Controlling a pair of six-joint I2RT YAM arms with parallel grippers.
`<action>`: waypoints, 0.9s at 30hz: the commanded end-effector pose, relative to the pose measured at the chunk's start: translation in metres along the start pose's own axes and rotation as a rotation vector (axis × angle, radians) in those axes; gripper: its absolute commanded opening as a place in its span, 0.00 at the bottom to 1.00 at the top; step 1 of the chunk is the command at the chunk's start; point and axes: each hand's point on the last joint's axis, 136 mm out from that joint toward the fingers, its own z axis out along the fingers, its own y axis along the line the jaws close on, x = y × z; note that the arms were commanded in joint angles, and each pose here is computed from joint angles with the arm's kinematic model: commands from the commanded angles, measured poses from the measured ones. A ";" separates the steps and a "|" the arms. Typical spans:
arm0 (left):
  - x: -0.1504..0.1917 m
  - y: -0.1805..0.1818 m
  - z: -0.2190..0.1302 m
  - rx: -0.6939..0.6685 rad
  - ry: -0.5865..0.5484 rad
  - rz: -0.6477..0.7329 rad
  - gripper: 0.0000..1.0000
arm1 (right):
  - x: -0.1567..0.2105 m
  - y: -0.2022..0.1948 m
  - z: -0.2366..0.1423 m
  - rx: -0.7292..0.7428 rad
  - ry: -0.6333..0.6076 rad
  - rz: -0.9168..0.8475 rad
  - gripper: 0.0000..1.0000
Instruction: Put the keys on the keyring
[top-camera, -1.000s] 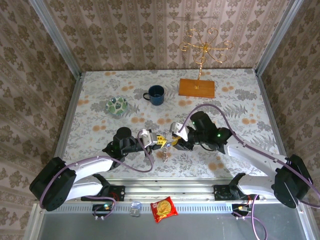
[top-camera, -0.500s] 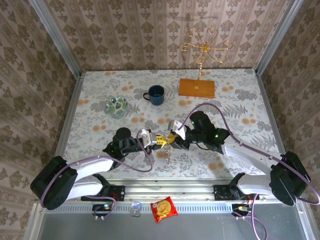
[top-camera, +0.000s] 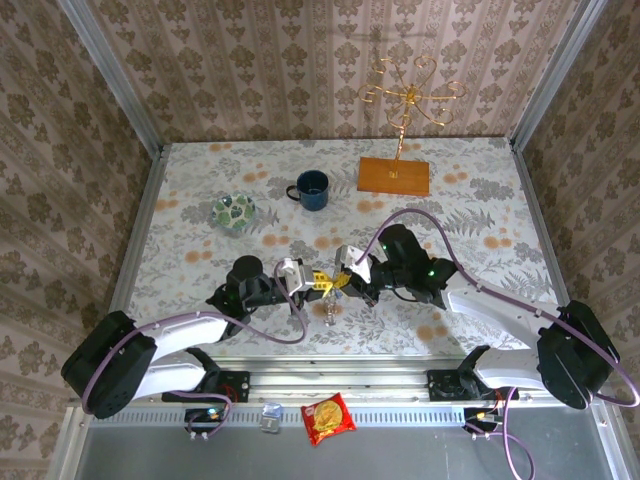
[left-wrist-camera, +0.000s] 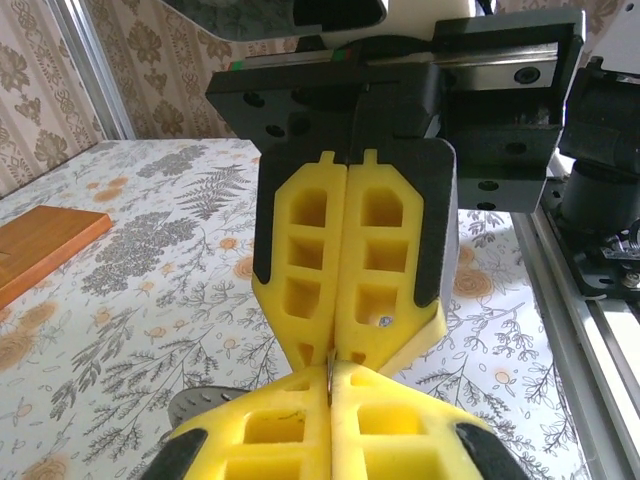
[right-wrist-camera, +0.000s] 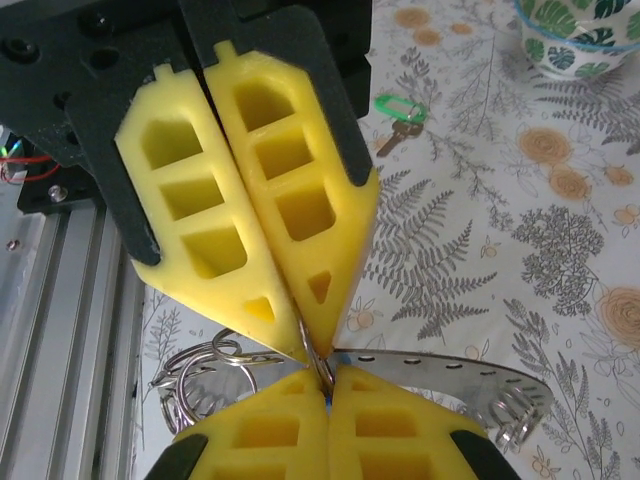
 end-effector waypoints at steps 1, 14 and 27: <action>-0.002 -0.001 -0.001 -0.002 0.010 0.016 0.14 | -0.003 -0.002 -0.005 0.002 0.061 -0.058 0.00; 0.004 0.000 0.001 0.015 0.097 0.048 0.13 | -0.008 0.011 -0.002 -0.056 0.267 -0.199 0.00; -0.002 -0.001 -0.002 0.013 0.079 0.065 0.00 | -0.007 0.004 -0.008 -0.012 0.229 -0.136 0.17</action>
